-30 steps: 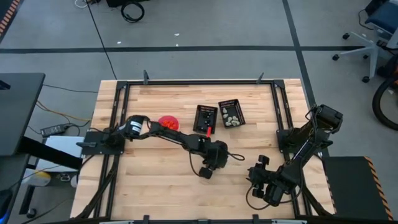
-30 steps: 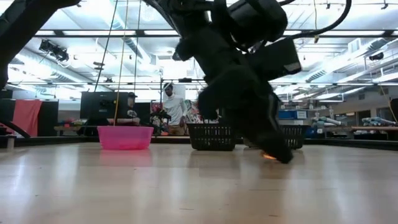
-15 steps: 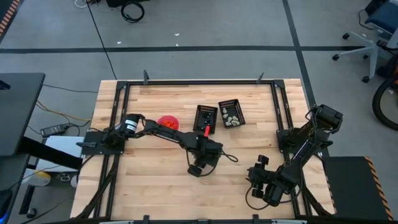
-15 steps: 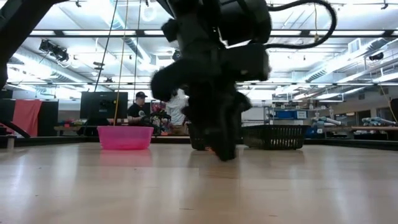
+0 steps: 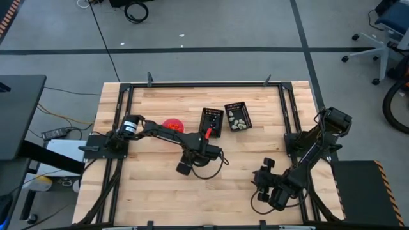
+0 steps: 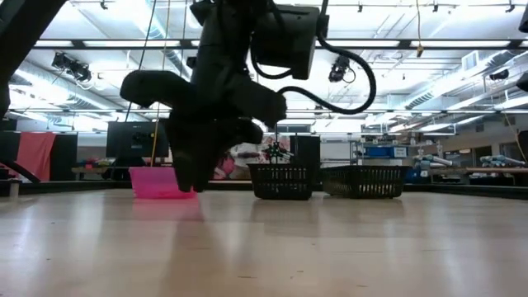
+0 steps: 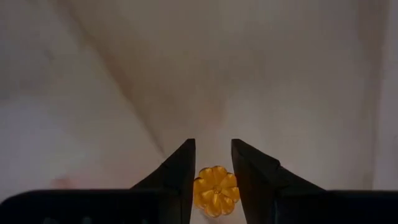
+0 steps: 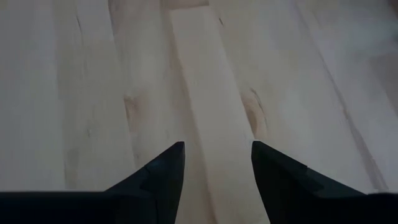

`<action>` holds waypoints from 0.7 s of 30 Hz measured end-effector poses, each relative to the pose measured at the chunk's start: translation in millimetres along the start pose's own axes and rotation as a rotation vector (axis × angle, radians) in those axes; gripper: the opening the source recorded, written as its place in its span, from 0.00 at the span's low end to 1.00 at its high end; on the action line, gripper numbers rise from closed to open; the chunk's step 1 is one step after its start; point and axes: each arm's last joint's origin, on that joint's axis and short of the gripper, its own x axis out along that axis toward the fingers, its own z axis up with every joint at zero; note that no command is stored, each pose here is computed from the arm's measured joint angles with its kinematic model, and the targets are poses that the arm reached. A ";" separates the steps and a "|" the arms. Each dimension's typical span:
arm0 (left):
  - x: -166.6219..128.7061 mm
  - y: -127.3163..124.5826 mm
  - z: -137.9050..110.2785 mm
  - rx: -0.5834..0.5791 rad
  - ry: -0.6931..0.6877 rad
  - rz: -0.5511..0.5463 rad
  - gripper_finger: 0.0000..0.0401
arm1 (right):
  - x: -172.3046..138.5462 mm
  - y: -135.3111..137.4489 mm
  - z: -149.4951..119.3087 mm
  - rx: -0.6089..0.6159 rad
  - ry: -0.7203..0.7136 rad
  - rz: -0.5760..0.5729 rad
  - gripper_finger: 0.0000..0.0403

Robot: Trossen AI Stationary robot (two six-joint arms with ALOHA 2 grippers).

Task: Sort Halloween decoration
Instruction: Put the orange pumpkin toy into the red bowl

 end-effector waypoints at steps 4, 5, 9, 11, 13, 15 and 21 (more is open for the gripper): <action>-1.4 -0.1 -8.7 -0.003 0.101 0.046 0.25 | 2.0 -0.8 2.8 -0.021 -0.003 -0.003 0.47; -1.7 -0.2 -11.3 -0.001 0.131 0.058 0.25 | 2.3 -0.9 3.2 -0.026 -0.003 -0.004 0.47; -3.7 -1.1 -20.4 0.002 0.231 0.075 0.25 | 2.5 -0.6 3.8 -0.049 -0.012 -0.003 0.47; -5.0 -1.6 -24.4 0.003 0.277 0.088 0.25 | 2.6 -0.7 4.4 -0.061 -0.024 -0.008 0.47; -6.6 -2.0 -29.1 0.007 0.329 0.097 0.25 | 3.0 -1.0 5.0 -0.071 -0.026 -0.011 0.47; -7.9 -1.8 -32.0 0.012 0.362 0.110 0.25 | 3.7 -1.4 5.7 -0.075 -0.025 -0.013 0.47; -10.6 2.5 -36.4 0.058 0.427 0.215 0.25 | 3.8 -1.0 6.2 -0.093 -0.028 -0.010 0.47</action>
